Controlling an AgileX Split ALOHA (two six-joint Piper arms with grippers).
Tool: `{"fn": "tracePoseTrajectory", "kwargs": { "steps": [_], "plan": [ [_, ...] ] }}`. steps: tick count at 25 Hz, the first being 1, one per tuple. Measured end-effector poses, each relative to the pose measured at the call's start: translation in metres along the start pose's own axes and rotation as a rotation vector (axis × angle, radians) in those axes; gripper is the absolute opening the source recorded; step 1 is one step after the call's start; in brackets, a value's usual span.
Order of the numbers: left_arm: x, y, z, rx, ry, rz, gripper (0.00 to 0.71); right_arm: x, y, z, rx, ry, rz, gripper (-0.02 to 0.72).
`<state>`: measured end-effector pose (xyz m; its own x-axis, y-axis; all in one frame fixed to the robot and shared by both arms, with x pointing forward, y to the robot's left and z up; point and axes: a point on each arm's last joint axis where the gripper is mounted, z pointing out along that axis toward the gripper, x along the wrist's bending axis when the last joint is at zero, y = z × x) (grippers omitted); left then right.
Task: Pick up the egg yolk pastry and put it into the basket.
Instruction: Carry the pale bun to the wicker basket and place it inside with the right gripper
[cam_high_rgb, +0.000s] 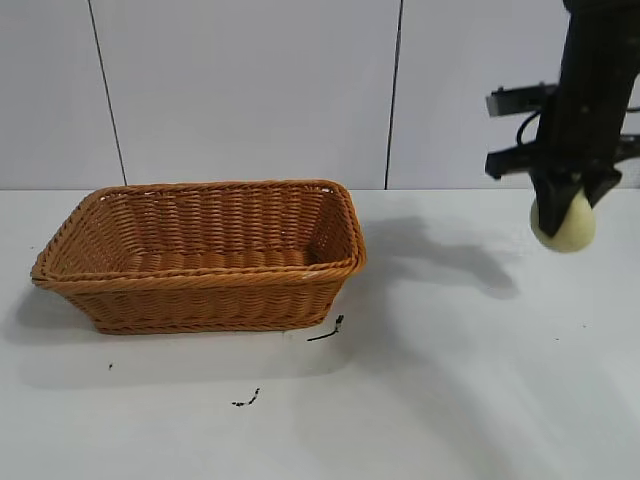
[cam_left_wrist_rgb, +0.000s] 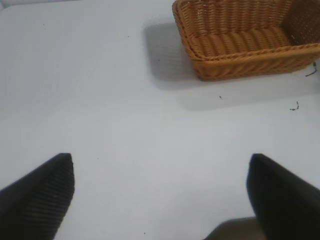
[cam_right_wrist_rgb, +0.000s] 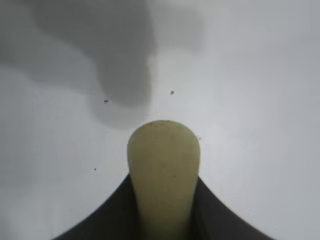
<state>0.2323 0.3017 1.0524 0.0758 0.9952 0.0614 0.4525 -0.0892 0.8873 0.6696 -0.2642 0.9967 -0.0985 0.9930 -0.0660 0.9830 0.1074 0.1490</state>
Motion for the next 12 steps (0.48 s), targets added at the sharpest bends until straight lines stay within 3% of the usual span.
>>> {"fn": "tracePoseTrajectory", "kwargs": {
  "steps": [7, 12],
  "plan": [
    [0.000, 0.000, 0.000, 0.000, 0.000, 0.000, 0.696, 0.005, 0.022, -0.062, -0.185, 0.011, 0.019, 0.121],
    [0.000, 0.000, 0.000, 0.000, 0.000, 0.000, 0.696, 0.061, 0.023, -0.076, -0.228, 0.045, -0.096, 0.115]
  ]
}}
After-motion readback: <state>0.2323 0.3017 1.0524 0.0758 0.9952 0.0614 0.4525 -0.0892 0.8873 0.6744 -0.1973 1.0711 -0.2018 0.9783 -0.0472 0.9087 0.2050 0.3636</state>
